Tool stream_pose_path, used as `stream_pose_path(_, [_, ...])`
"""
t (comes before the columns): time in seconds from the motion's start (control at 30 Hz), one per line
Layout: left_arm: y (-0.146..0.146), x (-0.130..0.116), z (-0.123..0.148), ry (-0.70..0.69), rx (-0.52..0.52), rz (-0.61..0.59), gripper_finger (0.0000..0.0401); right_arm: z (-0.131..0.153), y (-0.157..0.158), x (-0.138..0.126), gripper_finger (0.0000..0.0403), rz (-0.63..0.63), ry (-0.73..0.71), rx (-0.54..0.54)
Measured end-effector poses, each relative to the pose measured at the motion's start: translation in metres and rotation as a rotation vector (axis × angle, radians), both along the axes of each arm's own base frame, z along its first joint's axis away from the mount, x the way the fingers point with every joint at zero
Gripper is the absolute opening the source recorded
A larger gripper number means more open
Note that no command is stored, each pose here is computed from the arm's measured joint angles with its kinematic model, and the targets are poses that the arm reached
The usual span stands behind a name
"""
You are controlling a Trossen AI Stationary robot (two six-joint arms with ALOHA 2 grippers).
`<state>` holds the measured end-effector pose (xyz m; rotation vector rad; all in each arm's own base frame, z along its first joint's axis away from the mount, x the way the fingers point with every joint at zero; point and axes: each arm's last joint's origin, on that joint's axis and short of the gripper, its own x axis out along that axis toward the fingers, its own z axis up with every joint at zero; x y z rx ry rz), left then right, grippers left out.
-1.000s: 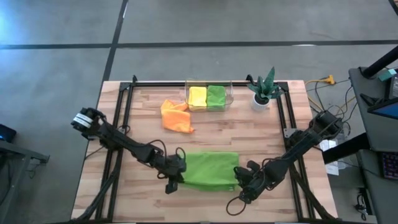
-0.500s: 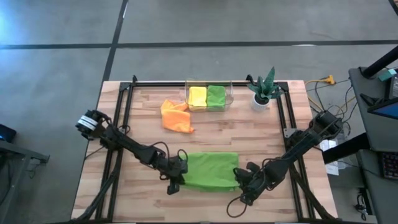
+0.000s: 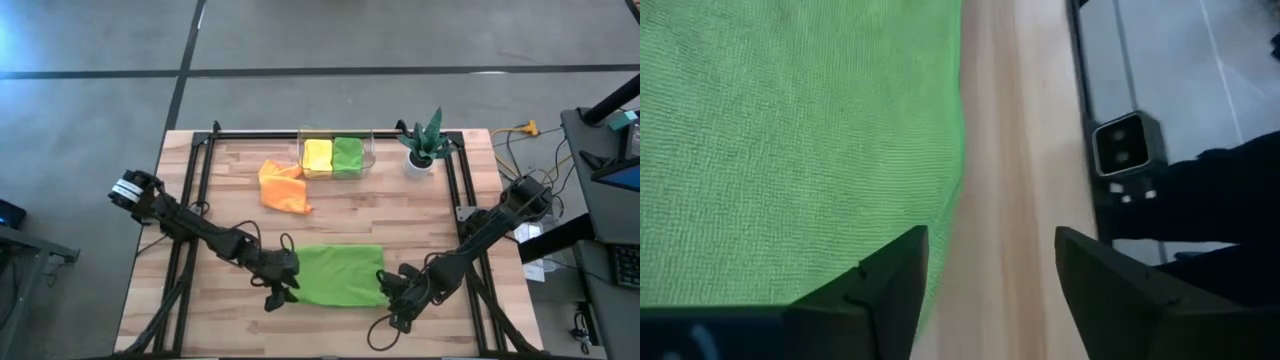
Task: Fold microfiber towels
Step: Fold the green microfiber towel
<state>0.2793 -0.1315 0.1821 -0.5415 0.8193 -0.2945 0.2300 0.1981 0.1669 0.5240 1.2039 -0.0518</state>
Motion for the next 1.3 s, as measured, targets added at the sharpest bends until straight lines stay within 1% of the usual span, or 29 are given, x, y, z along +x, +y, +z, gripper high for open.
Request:
stream_pose_path(0.07, [0.001,-0.001,0.005,-0.008,-0.014,0.018,0.0207,0.006,-0.001,-0.001,0.0114,-0.009,-0.027,0.013])
stream_pose_path(0.17, [0.002,-0.001,0.008,-0.030,0.001,0.051,0.0205,0.015,-0.001,0.003,0.0111,-0.026,-0.142,-0.023])
stream_pose_path(0.23, [0.003,0.000,0.003,-0.023,0.032,0.084,0.0198,0.018,-0.001,0.007,0.0106,-0.040,-0.223,-0.067])
stream_pose_path(0.3, [0.003,0.002,-0.006,0.004,0.050,0.090,0.0185,0.016,-0.005,0.013,0.0100,-0.056,-0.253,-0.096])
stream_pose_path(0.4, [0.003,0.006,-0.018,0.041,0.071,0.097,0.0156,0.006,-0.011,0.020,0.0090,-0.074,-0.226,-0.132])
stream_pose_path(0.5, [0.001,0.010,-0.025,0.061,0.078,0.094,0.0125,-0.004,-0.015,0.027,0.0079,-0.092,-0.205,-0.147])
stream_pose_path(0.6, [-0.001,0.013,-0.029,0.083,0.067,0.072,0.0099,-0.014,-0.014,0.029,0.0070,-0.079,-0.164,-0.153])
stream_pose_path(0.7, [-0.004,0.015,-0.034,0.107,0.039,0.033,0.0082,-0.024,-0.012,0.030,0.0063,-0.049,-0.120,-0.140])
stream_pose_path(0.87, [-0.007,0.013,-0.042,0.201,-0.055,-0.023,0.0067,-0.038,-0.009,0.031,0.0057,-0.024,-0.065,-0.116])
stream_pose_path(1.07, [-0.010,0.007,-0.043,0.270,-0.131,-0.094,0.0063,-0.041,-0.008,0.032,0.0051,-0.032,-0.049,-0.108])
stream_pose_path(1.17, [-0.010,0.004,-0.043,0.316,-0.146,-0.091,0.0063,-0.041,-0.008,0.032,0.0051,-0.029,-0.049,-0.109])
stream_pose_path(1.3, [-0.010,0.003,-0.039,0.325,-0.171,-0.078,0.0063,-0.040,-0.008,0.031,0.0052,-0.027,-0.049,-0.106])
